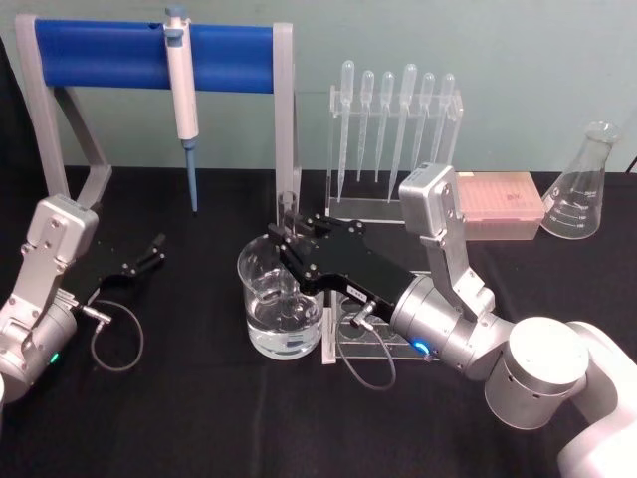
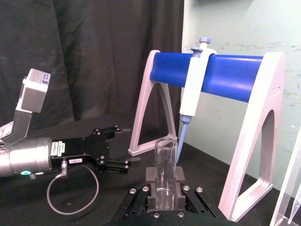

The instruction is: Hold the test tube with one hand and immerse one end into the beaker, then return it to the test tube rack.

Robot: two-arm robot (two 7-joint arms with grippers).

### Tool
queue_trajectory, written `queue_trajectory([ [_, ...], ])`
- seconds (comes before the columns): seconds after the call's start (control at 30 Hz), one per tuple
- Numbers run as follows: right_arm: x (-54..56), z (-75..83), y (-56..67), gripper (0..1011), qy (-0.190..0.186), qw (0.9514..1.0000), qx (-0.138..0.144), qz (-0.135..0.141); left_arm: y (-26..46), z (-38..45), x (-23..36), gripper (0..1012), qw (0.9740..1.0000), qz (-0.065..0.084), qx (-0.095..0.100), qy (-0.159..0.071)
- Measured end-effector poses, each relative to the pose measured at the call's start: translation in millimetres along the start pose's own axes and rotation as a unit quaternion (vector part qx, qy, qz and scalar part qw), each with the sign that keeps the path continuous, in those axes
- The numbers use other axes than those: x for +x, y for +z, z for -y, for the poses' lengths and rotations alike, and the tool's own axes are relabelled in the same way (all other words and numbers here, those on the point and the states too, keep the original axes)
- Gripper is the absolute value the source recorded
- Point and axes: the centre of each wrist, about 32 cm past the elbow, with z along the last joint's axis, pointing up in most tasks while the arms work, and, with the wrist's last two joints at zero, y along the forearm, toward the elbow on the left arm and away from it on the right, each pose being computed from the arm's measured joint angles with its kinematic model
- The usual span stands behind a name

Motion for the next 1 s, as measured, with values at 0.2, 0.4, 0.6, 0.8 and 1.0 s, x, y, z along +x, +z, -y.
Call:
queue_trajectory([
  [0.2,-0.9,0.4,-1.7,224,0.002,1.0000,-0.001,-0.006,0.0,0.0,0.0,1000,1.0000,0.000,0.000,0.000],
  [0.4,-0.9,0.5,-1.8,224,0.002,1.0000,-0.002,-0.006,0.0,0.0,0.0,1000,1.0000,0.000,0.000,0.000],
  [0.6,-0.9,0.6,-1.8,224,0.002,1.0000,-0.002,-0.006,0.0,0.0,0.0,1000,1.0000,0.000,0.000,0.000],
  [0.8,-0.8,0.4,-1.6,224,0.002,1.0000,-0.002,-0.006,0.0,0.0,0.0,1000,1.0000,0.000,0.000,0.000],
  [1.0,-0.8,0.3,-1.2,224,0.002,1.0000,-0.001,-0.006,0.0,0.0,0.0,1000,1.0000,0.000,0.000,0.000],
])
